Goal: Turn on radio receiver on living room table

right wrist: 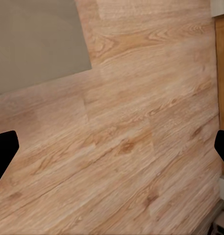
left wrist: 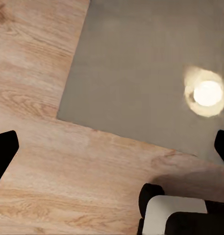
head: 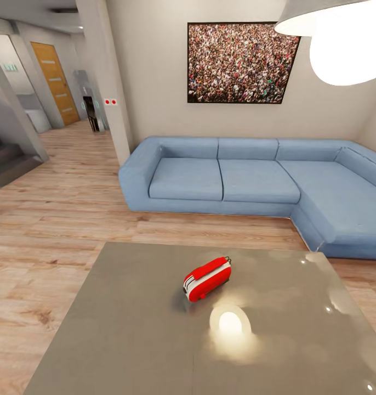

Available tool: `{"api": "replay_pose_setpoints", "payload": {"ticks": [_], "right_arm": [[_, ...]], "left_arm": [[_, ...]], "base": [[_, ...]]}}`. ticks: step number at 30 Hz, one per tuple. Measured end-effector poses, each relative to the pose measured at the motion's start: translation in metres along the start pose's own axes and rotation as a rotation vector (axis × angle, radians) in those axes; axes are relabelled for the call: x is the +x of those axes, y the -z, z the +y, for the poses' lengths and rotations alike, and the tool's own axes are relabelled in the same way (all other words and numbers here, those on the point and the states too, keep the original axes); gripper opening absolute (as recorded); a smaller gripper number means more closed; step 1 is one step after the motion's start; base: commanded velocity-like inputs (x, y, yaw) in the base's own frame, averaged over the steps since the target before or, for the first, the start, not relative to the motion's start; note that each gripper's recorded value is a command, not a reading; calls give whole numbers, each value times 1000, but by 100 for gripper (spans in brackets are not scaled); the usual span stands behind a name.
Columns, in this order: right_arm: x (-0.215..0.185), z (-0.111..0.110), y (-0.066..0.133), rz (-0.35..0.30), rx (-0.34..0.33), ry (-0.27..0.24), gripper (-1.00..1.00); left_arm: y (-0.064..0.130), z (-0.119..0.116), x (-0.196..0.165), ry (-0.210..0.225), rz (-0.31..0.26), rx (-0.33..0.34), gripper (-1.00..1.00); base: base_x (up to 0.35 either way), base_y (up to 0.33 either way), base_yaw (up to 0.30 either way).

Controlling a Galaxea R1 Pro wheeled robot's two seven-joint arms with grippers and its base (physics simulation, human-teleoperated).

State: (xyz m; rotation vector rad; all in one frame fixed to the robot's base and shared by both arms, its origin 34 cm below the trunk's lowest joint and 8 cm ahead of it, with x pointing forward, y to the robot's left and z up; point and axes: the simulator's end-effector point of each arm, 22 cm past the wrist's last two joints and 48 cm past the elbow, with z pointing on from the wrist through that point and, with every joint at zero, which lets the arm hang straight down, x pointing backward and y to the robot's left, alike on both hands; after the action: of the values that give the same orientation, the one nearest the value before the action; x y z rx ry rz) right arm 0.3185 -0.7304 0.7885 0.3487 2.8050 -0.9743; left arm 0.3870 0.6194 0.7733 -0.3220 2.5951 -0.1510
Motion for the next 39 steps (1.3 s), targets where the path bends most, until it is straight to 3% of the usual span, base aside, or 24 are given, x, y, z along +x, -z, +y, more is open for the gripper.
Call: {"api": "replay_pose_setpoints", "payload": {"ticks": [3, 4, 6, 11, 15, 18, 22, 26, 30, 33, 36, 39], "right_arm": [[-3, 0, 2, -2, 1, 0, 100], [-7, 3, 3, -8, -2, 0, 100], [-12, 5, 5, -21, -5, 0, 100], [-45, 14, 18, -92, -25, -1, 100], [-77, 52, 42, -160, -91, -11, 100], [-92, 93, 63, -208, -153, -25, 100], [-100, 142, 83, -246, -225, 9, 100], [-108, 176, 100, -286, -278, 43, 100], [-115, 199, 115, -316, -316, 41, 100], [-121, 212, 128, -340, -339, 27, 100], [-123, 223, 136, -348, -357, 16, 100], [-124, 229, 140, -351, -369, 9, 100]], "left_arm": [[3, -19, -54, -4, -70, 50, 100], [9, -41, -95, 5, -110, 92, 100], [14, -78, -136, -26, -148, 141, 100], [20, -157, -182, -82, -194, 113, 100], [2, -221, -177, -29, -202, 132, 100], [-33, -281, -161, -95, -168, 135, 100], [-95, -368, -118, -189, -80, 91, 100], [-131, -431, -84, -270, -4, 67, 100], [-140, -465, -76, -319, 0, 75, 100], [-141, -480, -76, -330, -8, 98, 100], [-140, -495, -74, -331, -7, 142, 100], [-134, -518, -73, -330, -7, 229, 100]], "base": [[0, 0, 0], [0, 0, 0], [0, 0, 0], [0, 0, 0], [0, 0, 0], [0, 0, 0], [0, 0, 0], [0, 0, 0], [0, 0, 0], [0, 0, 0], [0, 0, 0], [0, 0, 0]]}}
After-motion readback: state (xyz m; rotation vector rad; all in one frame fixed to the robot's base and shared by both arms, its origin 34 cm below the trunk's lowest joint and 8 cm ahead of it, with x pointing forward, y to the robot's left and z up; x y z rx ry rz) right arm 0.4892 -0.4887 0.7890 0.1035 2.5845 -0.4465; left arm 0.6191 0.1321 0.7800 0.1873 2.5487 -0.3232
